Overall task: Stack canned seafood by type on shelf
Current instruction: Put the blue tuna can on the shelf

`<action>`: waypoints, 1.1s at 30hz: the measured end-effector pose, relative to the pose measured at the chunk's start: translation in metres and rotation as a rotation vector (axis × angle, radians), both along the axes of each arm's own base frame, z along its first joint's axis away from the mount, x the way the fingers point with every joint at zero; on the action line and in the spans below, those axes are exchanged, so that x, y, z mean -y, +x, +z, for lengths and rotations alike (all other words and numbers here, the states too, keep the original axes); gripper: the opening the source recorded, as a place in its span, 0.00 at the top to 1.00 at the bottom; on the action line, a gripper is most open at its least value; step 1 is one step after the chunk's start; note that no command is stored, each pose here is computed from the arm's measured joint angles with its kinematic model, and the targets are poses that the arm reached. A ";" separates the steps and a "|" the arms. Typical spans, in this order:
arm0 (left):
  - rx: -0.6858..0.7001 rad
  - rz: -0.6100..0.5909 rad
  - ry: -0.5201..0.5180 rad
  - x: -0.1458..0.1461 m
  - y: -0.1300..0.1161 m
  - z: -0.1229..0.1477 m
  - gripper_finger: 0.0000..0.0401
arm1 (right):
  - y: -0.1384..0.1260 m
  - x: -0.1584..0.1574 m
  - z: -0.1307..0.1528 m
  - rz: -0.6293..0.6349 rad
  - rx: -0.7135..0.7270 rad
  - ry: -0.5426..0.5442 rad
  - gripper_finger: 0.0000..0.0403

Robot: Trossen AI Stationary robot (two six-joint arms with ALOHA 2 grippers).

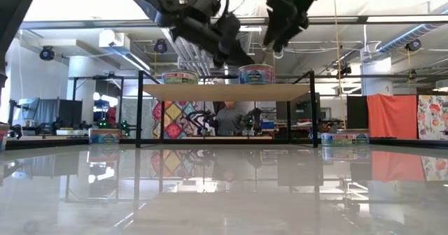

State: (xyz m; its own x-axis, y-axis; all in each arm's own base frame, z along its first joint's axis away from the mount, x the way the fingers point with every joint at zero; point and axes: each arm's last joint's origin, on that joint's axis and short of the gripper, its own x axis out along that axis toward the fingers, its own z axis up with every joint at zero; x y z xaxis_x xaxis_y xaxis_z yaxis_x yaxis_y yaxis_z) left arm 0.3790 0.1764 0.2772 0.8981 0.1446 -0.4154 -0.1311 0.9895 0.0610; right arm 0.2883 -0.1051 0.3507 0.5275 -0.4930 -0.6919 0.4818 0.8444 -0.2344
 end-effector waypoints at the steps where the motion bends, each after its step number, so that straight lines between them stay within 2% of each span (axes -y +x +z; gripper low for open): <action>1: -0.005 -0.011 0.005 0.004 -0.004 0.007 1.00 | 0.001 0.000 0.003 0.007 0.012 0.003 0.01; 5: -0.046 -0.043 0.006 0.024 -0.027 0.023 1.00 | 0.006 0.000 -0.002 0.054 0.015 0.054 0.06; 10: 0.007 -0.109 0.003 0.066 -0.059 0.030 1.00 | 0.016 0.003 -0.014 0.067 -0.019 0.055 0.25; 17: 0.136 -0.212 -0.023 0.119 -0.086 0.011 1.00 | 0.037 0.010 -0.033 0.069 -0.024 0.054 0.48; 20: 0.147 -0.229 -0.026 0.136 -0.094 0.003 1.00 | 0.039 0.012 -0.040 0.053 -0.058 0.050 0.55; 24: 0.121 -0.162 -0.024 0.152 -0.100 -0.008 1.00 | 0.038 0.014 -0.045 0.014 -0.114 0.024 0.61; 33: 0.098 -0.137 -0.068 0.166 -0.101 -0.025 1.00 | 0.033 0.018 -0.047 0.004 -0.168 0.023 0.71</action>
State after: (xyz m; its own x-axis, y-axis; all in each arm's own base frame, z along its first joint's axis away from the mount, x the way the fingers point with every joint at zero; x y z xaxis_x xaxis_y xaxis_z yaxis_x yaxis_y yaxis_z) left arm 0.2778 0.0108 0.2524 0.9442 -0.0078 -0.3292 0.0037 0.9999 -0.0132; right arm 0.3208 -0.1233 0.3033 0.4053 -0.4741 -0.7816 0.4342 0.8523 -0.2918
